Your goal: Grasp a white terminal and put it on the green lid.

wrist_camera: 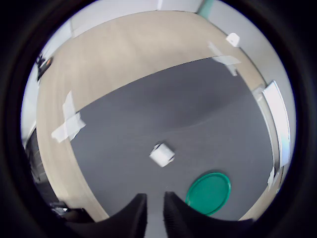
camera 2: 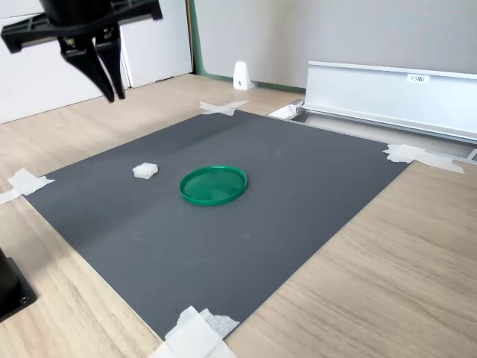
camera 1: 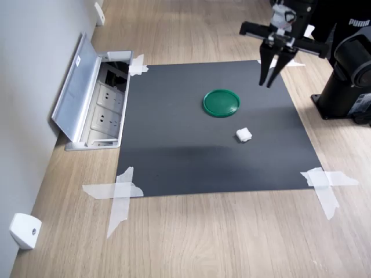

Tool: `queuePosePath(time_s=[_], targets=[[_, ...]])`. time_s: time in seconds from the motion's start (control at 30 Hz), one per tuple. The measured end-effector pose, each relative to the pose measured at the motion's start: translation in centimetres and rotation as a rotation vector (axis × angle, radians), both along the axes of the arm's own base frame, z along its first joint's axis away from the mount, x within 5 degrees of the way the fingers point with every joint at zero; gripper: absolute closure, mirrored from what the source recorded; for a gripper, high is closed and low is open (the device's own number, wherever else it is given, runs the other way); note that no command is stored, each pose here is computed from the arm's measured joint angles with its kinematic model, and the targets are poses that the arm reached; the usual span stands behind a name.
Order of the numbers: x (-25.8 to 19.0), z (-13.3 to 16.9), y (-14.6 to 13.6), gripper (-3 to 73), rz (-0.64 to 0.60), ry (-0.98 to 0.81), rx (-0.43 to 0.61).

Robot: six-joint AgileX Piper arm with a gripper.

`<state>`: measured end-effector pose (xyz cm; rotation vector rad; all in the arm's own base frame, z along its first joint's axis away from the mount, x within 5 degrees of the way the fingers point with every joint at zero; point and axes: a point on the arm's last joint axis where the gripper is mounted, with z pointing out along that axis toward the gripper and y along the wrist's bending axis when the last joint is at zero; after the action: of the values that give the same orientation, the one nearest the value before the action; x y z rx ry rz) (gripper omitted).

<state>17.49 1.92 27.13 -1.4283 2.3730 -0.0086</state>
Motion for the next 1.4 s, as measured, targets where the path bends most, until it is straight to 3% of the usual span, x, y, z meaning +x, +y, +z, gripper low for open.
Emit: queuePosePath(time_s=[0.2,0.3,0.4,0.67,0.9,1.17,1.4], targets=[[0.7,0.2,-0.1,21.7,0.005,0.012,-0.020],[1.0,0.9,-0.2,9.9,-0.046,0.005,-0.010],[1.4,1.6,-0.2,2.7,-0.116,0.011,0.011],[2.0,2.5,0.7,0.6,-0.378,0.075,0.110],[2.5,1.5,3.7,0.7,-0.443,0.130,0.116],[4.1,-1.6,3.6,0.8,-0.511,0.155,0.058],[5.6,-3.1,4.1,0.8,-0.566,0.133,0.101]])
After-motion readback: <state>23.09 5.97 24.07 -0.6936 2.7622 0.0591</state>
